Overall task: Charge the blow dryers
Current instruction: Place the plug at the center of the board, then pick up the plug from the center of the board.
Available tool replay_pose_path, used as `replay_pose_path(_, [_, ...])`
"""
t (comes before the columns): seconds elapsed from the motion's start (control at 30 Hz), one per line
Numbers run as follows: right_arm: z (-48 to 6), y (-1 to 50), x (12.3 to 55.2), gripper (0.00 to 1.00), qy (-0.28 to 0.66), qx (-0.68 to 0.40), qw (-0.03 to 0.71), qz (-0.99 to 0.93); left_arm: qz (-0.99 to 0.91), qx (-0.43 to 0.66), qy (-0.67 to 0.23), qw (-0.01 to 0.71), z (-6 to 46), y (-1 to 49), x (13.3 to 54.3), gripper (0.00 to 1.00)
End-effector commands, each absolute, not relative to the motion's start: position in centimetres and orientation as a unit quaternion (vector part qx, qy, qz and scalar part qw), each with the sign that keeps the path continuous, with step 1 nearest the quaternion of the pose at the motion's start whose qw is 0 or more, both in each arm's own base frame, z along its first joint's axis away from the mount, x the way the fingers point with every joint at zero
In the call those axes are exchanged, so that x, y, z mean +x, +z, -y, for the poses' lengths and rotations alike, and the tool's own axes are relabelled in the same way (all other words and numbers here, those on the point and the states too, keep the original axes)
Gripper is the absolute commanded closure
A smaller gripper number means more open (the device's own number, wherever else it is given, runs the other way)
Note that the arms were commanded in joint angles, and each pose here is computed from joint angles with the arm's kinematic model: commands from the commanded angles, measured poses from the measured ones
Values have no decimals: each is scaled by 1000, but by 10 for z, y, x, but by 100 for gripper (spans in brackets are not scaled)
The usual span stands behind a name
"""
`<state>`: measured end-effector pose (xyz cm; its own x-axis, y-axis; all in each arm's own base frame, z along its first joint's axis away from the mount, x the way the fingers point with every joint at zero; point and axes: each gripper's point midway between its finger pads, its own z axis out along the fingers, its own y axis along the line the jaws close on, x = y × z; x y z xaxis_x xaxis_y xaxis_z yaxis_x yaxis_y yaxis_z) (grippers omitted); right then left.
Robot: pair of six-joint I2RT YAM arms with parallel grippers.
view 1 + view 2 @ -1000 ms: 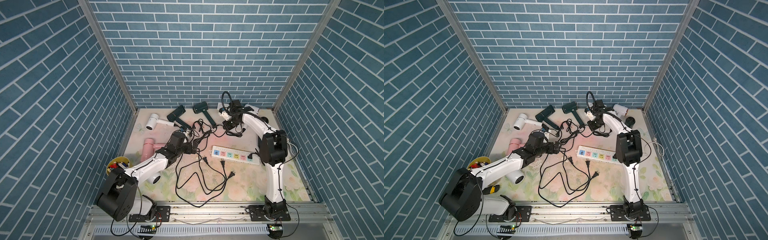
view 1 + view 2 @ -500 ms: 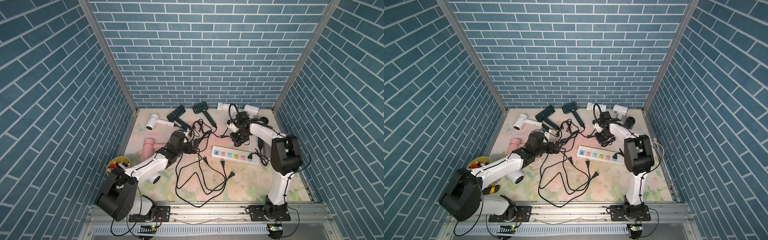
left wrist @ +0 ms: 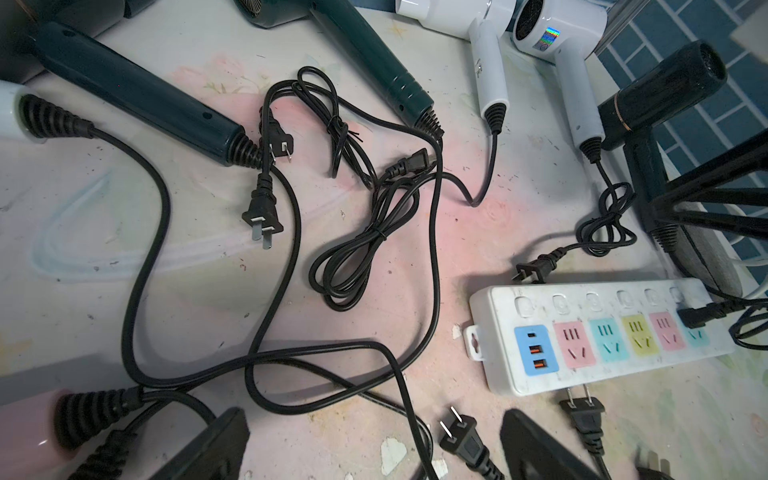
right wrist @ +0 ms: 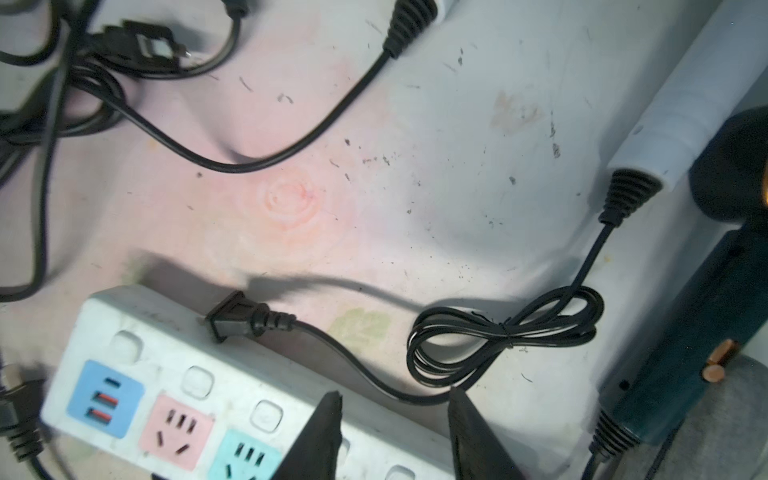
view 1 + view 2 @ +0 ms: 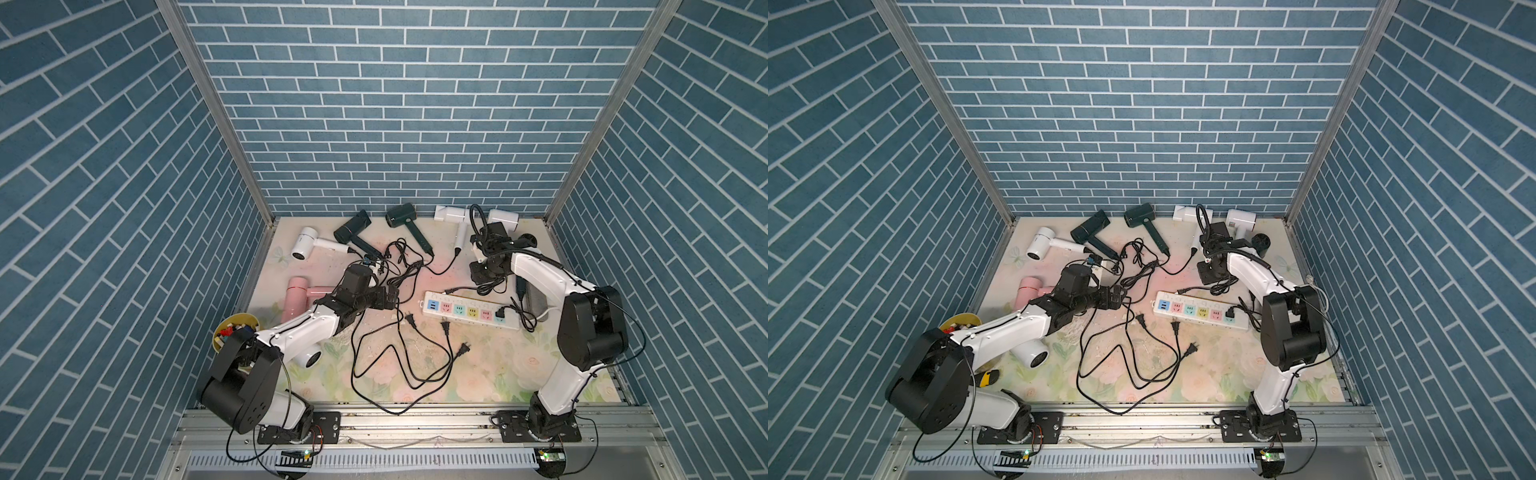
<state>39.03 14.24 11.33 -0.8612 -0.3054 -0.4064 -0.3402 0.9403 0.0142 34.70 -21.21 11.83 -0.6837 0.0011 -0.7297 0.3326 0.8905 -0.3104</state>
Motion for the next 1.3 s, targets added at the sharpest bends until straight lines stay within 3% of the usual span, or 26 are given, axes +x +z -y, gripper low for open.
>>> replay_pose_path(0.0, [-164,121,379,54,102,-125,209,-964,-891,93,-218,388,213,118,349,1])
replay_pose_path(0.33, [-186,98,368,45,208,29,186,-960,-892,93,-217,385,213,117,349,1])
replay_pose_path(0.9, [-158,38,395,39,145,178,189,-955,-893,95,-214,384,212,117,349,1])
replay_pose_path(1.07, [-155,43,395,39,136,166,200,-956,-894,96,-215,382,213,115,350,0])
replay_pose_path(1.27, [-178,67,396,45,147,5,194,-970,-895,95,-215,379,214,114,350,0])
